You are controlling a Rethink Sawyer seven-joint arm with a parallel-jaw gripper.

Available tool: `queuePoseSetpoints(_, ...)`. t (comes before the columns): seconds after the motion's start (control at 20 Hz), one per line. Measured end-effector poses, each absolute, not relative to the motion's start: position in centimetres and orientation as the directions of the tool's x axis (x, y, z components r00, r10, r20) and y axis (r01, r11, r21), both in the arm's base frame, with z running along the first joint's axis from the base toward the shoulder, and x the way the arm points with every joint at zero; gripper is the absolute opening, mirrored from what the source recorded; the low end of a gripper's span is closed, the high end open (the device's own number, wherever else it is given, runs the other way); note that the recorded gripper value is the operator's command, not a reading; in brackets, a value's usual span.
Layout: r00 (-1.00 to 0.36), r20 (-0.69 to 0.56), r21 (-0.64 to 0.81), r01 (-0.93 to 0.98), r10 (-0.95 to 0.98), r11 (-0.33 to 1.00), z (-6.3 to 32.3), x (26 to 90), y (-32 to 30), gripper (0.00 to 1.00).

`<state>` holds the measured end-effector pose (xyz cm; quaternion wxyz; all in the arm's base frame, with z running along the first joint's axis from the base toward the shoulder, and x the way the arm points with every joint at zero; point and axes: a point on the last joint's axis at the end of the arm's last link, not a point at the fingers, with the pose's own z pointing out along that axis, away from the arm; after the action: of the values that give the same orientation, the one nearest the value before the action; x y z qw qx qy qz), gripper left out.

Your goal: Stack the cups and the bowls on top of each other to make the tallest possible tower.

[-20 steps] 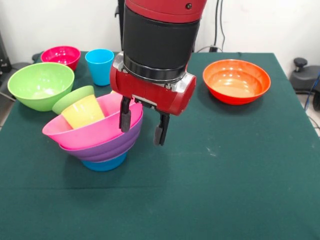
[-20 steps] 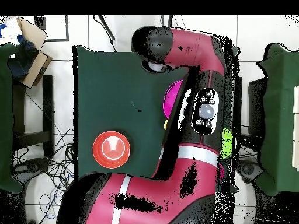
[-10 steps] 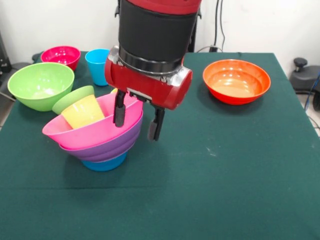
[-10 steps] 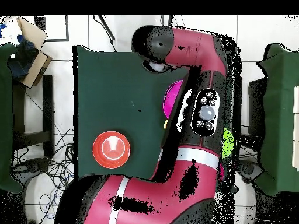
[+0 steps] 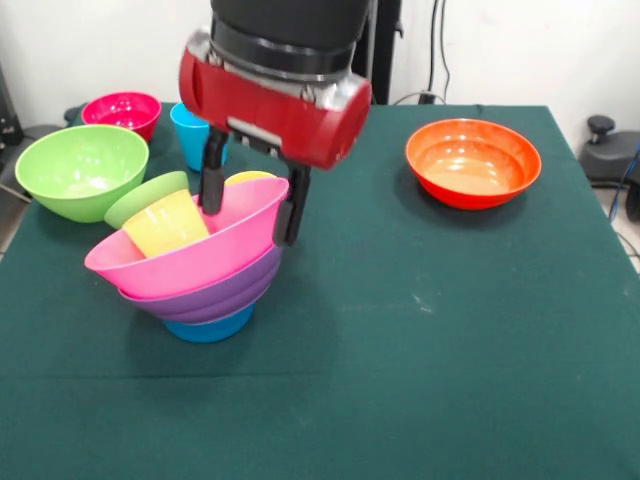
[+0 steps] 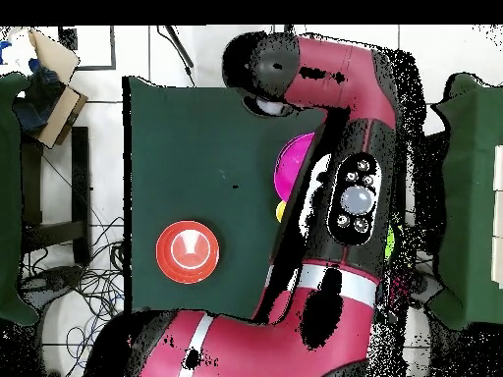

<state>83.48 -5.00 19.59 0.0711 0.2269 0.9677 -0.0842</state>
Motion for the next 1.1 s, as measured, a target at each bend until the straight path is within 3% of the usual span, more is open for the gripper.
queuePoseSetpoints(0.3, -0.881, -0.181, -0.123, 0.461, 0.437, 0.879, 20.7, 82.4, -5.2, 1.0)
queuePoseSetpoints(1.1, -0.874, -0.211, -0.112, 0.466, 0.438, 0.878, 15.5, 78.8, -5.5, 1.0)
